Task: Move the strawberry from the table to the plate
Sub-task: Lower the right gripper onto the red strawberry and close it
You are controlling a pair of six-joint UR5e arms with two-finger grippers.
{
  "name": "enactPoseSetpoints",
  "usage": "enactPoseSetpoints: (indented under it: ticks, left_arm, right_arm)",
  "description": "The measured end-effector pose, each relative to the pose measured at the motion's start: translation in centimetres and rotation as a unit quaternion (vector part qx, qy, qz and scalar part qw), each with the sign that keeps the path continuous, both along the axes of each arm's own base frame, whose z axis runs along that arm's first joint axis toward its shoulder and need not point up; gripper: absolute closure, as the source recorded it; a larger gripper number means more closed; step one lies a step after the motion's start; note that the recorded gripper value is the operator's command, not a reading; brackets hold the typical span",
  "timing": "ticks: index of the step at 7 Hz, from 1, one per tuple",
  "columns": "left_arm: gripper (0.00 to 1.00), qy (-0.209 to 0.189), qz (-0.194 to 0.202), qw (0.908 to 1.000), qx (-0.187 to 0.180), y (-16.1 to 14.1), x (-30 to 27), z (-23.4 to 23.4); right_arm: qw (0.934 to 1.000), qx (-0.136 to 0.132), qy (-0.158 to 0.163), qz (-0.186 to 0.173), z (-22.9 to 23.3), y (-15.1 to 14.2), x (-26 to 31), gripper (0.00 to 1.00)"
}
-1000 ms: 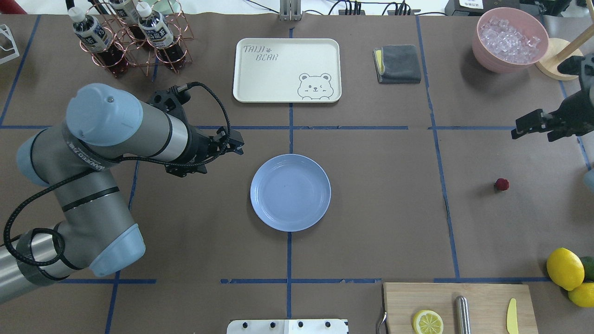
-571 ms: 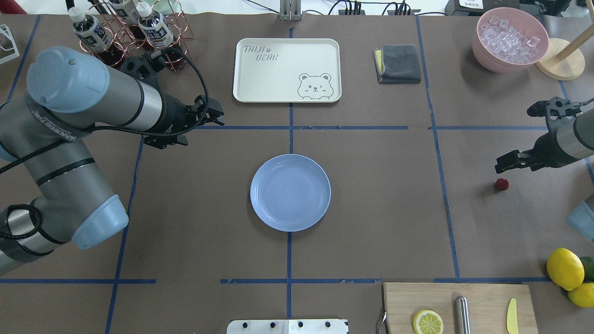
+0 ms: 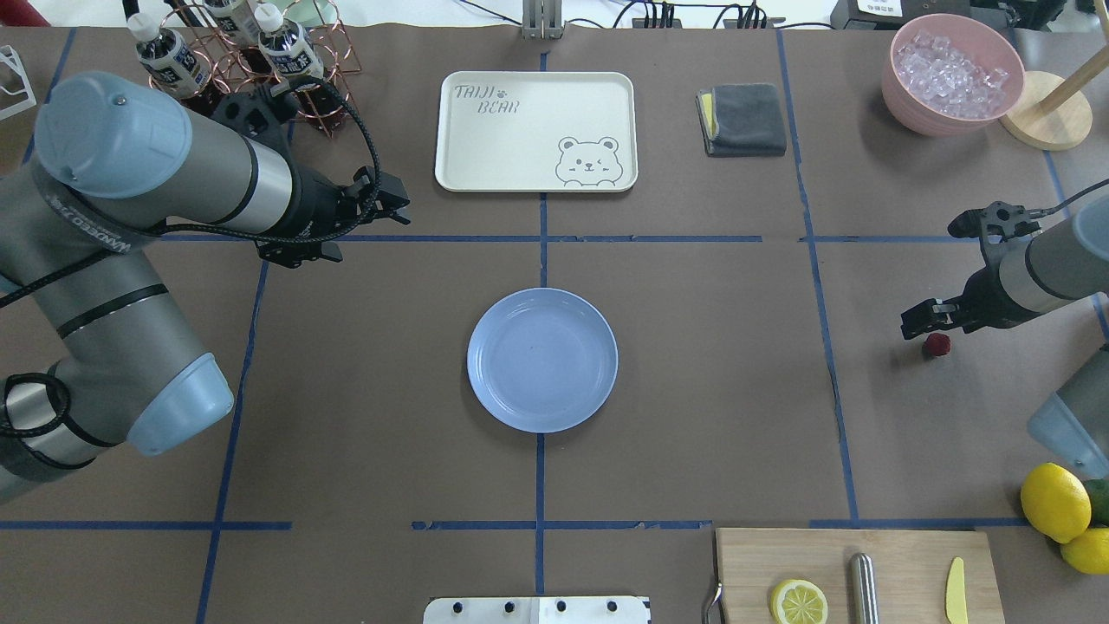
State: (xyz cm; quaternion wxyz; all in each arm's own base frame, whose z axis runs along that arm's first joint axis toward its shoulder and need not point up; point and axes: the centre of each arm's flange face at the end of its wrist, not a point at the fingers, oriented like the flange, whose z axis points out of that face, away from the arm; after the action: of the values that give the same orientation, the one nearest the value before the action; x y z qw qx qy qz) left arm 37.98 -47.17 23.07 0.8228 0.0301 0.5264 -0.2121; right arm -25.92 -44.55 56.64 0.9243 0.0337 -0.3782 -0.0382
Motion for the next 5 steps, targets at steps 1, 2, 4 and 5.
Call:
enactPoseSetpoints:
  ticks: [1, 2, 4, 5]
  left_arm:
    - [0.00, 0.000, 0.000, 1.0000, 0.000, -0.01, 0.00, -0.01]
    - [0.00, 0.000, 0.000, 1.0000, 0.000, 0.00, 0.00, -0.03]
    - [0.00, 0.001, 0.002, 1.0000, -0.001, 0.04, 0.01, -0.13]
    - [0.00, 0.002, 0.004, 1.0000, -0.001, 0.07, 0.03, -0.18]
  right_arm:
    - [1.0000, -0.001, -0.001, -0.001, -0.03, -0.08, -0.14, 0.28]
    - [1.0000, -0.002, -0.003, -0.003, -0.04, -0.06, -0.20, 0.34]
    - [1.0000, -0.004, -0.004, -0.004, 0.01, 0.02, -0.16, 0.34]
    - [1.0000, -0.005, -0.003, -0.005, 0.18, 0.15, -0.03, 0.34]
